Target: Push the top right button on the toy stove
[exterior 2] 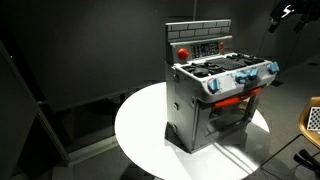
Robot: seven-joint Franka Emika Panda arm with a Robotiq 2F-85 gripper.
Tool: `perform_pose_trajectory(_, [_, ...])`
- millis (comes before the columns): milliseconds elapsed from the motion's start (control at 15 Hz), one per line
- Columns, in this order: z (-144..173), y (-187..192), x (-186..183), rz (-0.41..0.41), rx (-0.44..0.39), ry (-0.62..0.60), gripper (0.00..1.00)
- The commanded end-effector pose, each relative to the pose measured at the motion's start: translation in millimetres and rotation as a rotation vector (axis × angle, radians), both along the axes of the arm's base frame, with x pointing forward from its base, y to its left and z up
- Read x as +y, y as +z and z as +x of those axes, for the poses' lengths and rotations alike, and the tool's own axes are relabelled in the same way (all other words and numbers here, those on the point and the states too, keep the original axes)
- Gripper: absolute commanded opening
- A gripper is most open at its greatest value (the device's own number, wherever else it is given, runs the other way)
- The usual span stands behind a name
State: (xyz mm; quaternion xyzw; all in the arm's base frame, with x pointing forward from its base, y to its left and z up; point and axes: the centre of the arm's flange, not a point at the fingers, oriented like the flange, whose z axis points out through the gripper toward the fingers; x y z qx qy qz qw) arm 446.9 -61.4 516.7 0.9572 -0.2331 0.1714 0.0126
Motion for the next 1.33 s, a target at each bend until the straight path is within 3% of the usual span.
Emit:
perform_pose_trajectory(0, [34, -5, -7, -0.024, 0.016, -0.042, 1.00])
perform_pose_trajectory(533, [82, -20, -8, -0.020, 0.006, -0.050, 1.00])
perform_pose_trajectory(667, [68, -27, -8, -0.004, 0.016, -0.031, 1.00])
perform_pose_trajectory(1133, [70, -30, -7, 0.000, 0.023, -0.031, 1.00])
perform_pose_trajectory(1267, [76, -29, -8, -0.004, -0.026, -0.046, 1.00])
